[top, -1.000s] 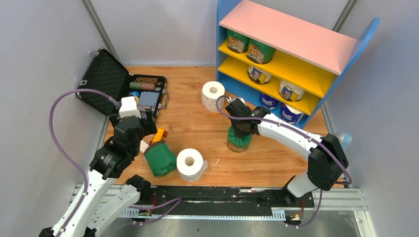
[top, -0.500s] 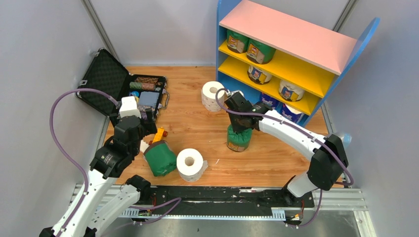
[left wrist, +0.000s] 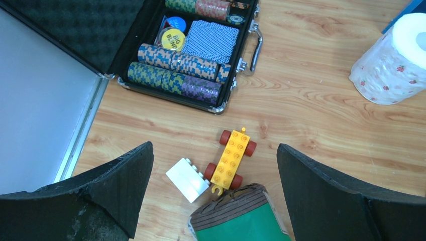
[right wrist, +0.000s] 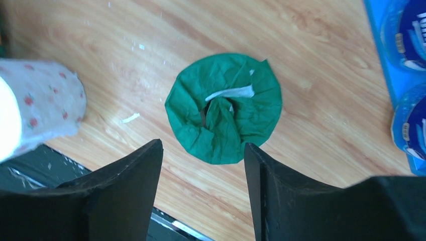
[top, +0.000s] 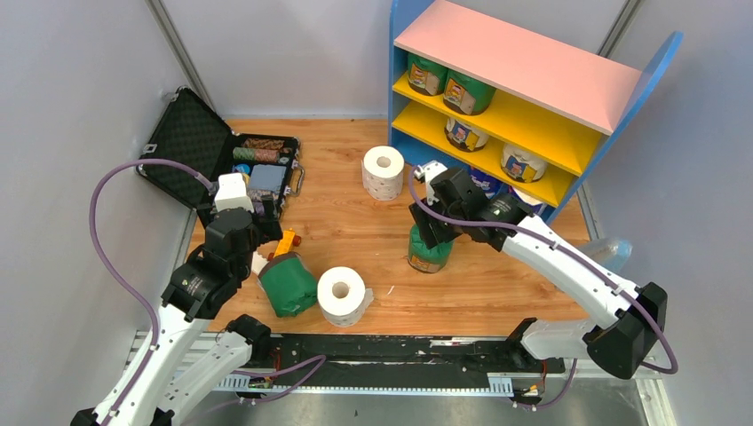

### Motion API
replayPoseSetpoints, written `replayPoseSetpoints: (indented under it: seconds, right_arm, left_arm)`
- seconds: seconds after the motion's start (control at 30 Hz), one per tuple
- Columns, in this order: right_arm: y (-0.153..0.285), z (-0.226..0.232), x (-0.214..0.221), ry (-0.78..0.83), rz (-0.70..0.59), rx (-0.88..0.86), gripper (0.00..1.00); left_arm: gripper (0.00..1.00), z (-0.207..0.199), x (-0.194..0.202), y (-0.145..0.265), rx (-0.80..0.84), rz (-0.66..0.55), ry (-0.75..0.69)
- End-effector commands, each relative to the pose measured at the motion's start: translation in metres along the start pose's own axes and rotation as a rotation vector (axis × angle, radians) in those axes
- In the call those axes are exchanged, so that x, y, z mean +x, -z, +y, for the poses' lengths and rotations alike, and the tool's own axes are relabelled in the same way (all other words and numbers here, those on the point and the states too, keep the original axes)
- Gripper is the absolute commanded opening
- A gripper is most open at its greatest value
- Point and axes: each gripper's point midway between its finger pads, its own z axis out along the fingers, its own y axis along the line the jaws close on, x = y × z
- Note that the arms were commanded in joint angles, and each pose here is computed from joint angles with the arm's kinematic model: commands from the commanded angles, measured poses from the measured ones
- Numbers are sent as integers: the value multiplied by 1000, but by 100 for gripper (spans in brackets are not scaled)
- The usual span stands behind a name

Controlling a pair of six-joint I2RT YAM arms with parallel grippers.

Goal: Place and organize the paper towels onto the shelf
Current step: Pick up the paper towel from the center of the board.

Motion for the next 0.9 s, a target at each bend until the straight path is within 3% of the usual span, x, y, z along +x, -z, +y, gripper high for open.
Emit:
replayPoseSetpoints:
  seconds: [0.0, 0.37, 0.87]
  right_arm:
    - [-9, 10, 23, 187, 49, -111, 63]
    - [-25, 29, 26, 358, 4, -197, 62]
    - [-70, 12, 64, 420, 201, -51, 57]
  left_arm:
    - [100, -2, -4, -3, 5, -17, 10]
    - [100, -4, -5, -2, 20, -20, 16]
    - [100, -3, -4, -1, 18, -19, 20]
